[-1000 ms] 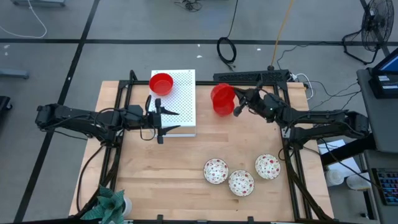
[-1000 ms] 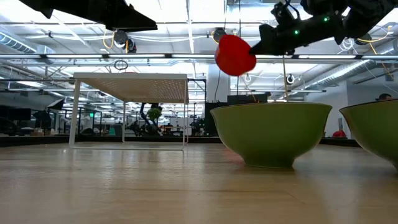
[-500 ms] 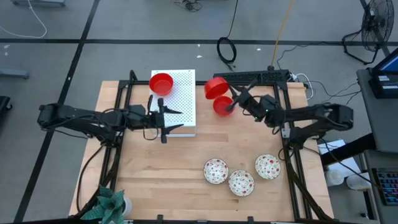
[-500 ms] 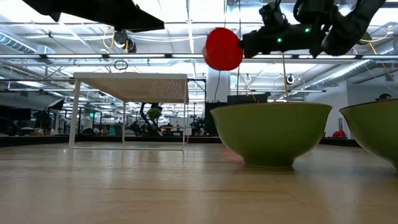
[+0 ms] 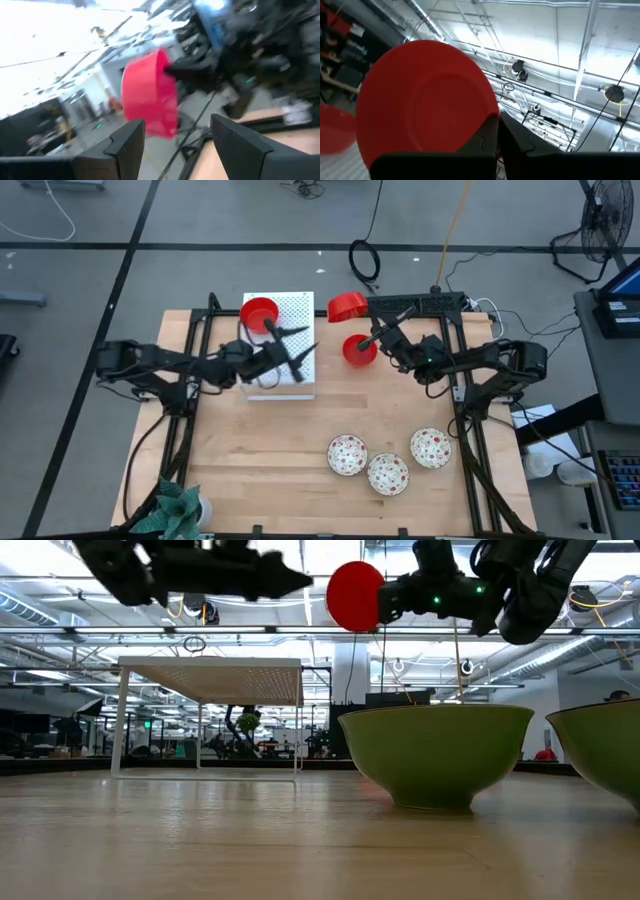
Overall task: Pick & Place Mini bowls
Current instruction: Stack the bottom red bowl on top of the red bowl on the shelf
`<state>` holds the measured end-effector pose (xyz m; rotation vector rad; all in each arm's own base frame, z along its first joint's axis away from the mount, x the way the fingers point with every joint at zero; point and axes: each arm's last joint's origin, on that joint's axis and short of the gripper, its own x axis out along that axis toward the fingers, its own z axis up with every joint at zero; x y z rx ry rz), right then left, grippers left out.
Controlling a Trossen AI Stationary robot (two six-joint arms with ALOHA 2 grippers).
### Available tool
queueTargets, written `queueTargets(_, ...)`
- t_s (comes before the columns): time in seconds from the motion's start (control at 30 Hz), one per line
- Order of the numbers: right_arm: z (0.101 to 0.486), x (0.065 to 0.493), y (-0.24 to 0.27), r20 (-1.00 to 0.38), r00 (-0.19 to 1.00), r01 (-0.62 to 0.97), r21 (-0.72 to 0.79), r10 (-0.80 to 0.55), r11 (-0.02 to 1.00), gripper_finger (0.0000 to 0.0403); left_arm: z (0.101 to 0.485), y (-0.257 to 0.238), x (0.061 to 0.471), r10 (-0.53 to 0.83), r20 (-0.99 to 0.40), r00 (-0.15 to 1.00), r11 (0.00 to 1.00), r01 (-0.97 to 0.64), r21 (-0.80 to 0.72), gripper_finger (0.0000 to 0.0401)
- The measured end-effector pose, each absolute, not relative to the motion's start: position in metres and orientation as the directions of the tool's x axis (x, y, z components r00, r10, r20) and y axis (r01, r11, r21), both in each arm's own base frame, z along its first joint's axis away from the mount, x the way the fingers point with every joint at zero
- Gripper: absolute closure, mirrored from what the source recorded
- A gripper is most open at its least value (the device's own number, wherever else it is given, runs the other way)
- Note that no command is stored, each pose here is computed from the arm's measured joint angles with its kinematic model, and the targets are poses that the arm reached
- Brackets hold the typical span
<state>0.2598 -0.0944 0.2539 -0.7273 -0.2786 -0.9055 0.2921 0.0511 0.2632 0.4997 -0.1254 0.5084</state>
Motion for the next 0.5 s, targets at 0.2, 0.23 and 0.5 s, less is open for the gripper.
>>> queueTargets(0.2, 0.256, 0.261, -0.094, 0.514, 0.603, 0.797, -0.42, -0.611, 0.434, 0.0403, 0.259, 0.071, 0.322, 0.508, 0.206, 0.837, 0.726, -0.544, 0.42, 0.0171)
queueTargets(0.23, 0.256, 0.261, -0.093, 0.514, 0.605, 0.796, -0.42, -0.609, 0.437, 0.0403, 0.259, 0.072, 0.325, 0.509, 0.205, 0.836, 0.725, -0.545, 0.422, 0.0171)
queueTargets(0.5, 0.256, 0.263, -0.089, 0.514, 0.613, 0.79, -0.414, -0.6, 0.453, 0.0403, 0.273, 0.075, 0.336, 0.509, 0.248, 0.824, 0.705, -0.564, 0.429, 0.0171)
